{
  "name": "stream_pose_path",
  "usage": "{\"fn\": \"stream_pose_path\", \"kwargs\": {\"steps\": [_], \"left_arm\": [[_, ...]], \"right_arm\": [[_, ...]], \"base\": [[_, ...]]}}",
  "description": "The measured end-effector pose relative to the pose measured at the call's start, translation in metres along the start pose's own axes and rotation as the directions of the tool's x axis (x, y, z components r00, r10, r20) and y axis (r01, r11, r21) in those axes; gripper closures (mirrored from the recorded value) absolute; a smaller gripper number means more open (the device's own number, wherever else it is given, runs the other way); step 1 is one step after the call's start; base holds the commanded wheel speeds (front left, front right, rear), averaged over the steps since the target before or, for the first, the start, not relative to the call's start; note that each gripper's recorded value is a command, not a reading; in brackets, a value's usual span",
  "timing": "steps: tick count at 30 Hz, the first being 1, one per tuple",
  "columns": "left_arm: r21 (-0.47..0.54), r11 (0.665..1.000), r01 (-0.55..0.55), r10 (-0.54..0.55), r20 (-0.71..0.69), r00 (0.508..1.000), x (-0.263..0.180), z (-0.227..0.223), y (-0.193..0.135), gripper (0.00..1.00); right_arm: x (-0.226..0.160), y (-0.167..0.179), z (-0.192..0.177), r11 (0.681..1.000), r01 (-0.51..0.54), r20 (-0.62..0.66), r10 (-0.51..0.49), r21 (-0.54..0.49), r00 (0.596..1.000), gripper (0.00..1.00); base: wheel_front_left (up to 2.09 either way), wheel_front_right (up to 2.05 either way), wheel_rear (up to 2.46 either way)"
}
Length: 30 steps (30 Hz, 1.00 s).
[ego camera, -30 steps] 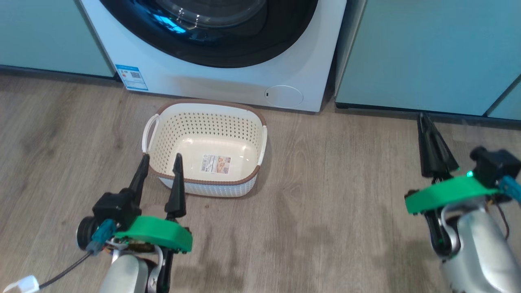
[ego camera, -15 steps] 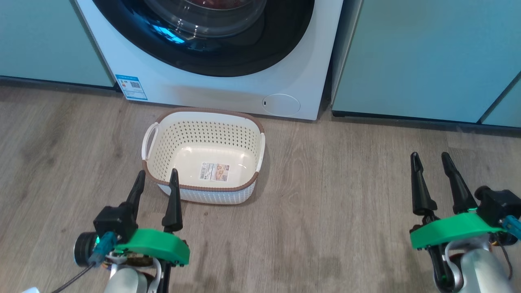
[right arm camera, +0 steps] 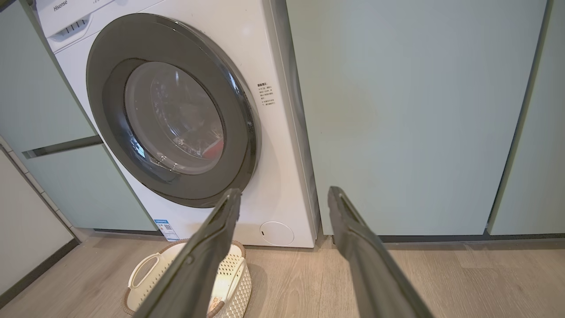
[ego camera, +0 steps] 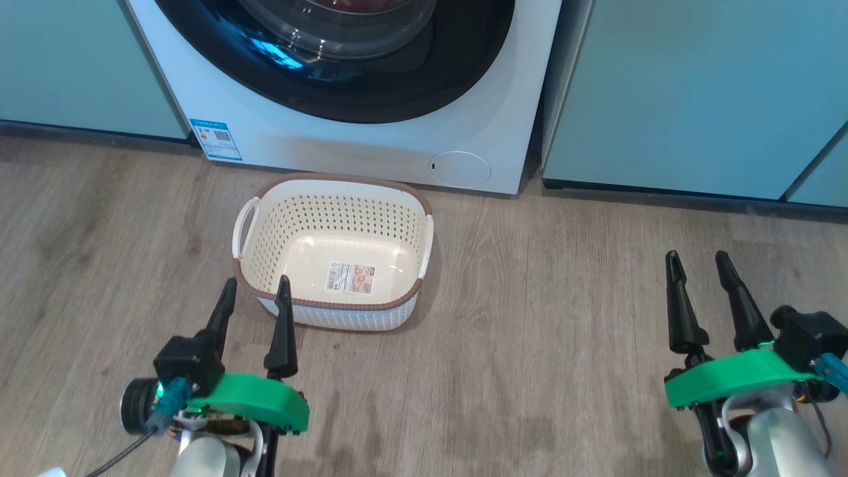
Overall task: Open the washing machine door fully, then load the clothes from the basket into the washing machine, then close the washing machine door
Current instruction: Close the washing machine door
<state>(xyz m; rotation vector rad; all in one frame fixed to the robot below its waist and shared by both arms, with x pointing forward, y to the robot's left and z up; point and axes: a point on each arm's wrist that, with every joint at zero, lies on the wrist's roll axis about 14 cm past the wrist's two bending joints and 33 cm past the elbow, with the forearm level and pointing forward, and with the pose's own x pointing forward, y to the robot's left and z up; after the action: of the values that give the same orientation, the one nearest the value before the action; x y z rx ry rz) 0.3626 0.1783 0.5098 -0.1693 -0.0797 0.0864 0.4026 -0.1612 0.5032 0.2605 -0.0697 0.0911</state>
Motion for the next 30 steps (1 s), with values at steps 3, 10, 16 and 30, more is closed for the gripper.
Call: {"fn": "stream_pose_path", "kwargs": {"steps": [3,10,16,30], "left_arm": [[0.0,1.0,-0.001,0.001,0.0,1.0,0.0,0.0,0.0,0.0],[-0.001,1.0,0.002,-0.002,0.009,1.0,-0.001,0.003,-0.001,0.0],[0.016,1.0,0.012,-0.012,0.009,1.0,-0.002,0.003,-0.003,0.0],[-0.002,0.998,0.055,-0.055,0.008,0.998,-0.002,0.003,-0.01,0.0]], "right_arm": [[0.0,0.0,-0.001,1.0,0.0,-0.002,0.0,0.002,1.0,0.0],[-0.001,0.0,0.002,1.0,-0.001,0.006,0.001,0.001,1.0,0.0],[-0.002,0.0,0.004,1.0,0.002,0.012,-0.002,0.008,1.0,0.0],[-0.003,-0.002,0.003,1.0,0.009,0.008,-0.009,0.009,1.0,0.0]], "base": [[0.0,0.0,0.0],[0.0,0.0,0.0],[0.0,0.0,0.0],[0.0,0.0,0.0]]}}
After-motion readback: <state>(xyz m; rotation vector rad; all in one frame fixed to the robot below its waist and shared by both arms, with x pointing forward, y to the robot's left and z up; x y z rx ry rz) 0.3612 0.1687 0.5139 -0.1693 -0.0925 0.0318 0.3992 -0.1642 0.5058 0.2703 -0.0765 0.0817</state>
